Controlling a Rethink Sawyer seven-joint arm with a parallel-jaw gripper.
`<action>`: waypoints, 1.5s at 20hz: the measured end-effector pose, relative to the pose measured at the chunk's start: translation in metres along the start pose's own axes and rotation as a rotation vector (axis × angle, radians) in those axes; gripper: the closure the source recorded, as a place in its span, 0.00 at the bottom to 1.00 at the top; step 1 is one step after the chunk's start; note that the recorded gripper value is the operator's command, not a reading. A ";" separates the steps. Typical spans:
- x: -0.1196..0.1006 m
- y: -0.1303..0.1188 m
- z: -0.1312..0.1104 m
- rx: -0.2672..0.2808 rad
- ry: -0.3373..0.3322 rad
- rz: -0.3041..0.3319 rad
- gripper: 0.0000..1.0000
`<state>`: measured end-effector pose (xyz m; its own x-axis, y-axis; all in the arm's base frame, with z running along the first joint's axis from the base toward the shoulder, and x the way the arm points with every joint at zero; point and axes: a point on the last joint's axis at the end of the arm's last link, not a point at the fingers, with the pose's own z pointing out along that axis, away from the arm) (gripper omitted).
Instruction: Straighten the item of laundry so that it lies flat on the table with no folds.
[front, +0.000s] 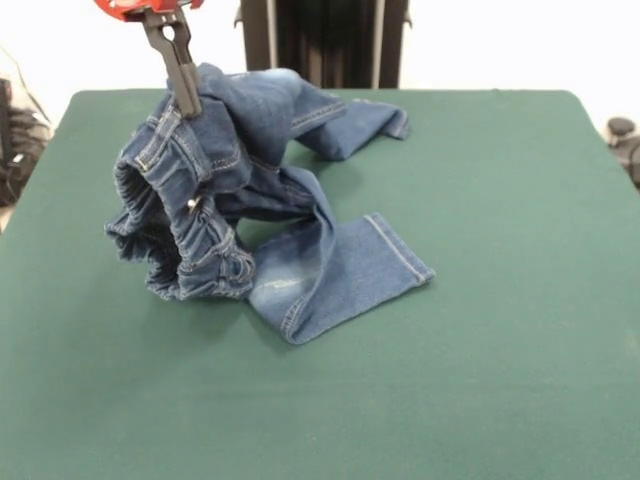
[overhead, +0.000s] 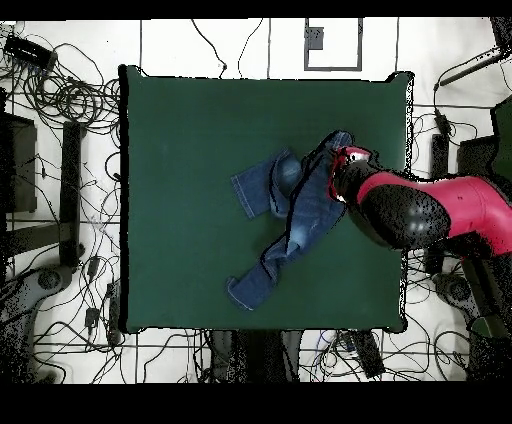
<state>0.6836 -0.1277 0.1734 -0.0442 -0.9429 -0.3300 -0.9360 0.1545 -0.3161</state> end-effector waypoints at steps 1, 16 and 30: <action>0.000 -0.004 0.001 -0.004 -0.010 0.011 1.00; 0.009 -0.071 0.001 -0.132 -0.092 -0.139 1.00; 0.036 -0.128 0.025 -0.163 -0.329 -0.220 1.00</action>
<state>0.8103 -0.1738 0.1792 0.2520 -0.8000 -0.5445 -0.9548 -0.1138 -0.2747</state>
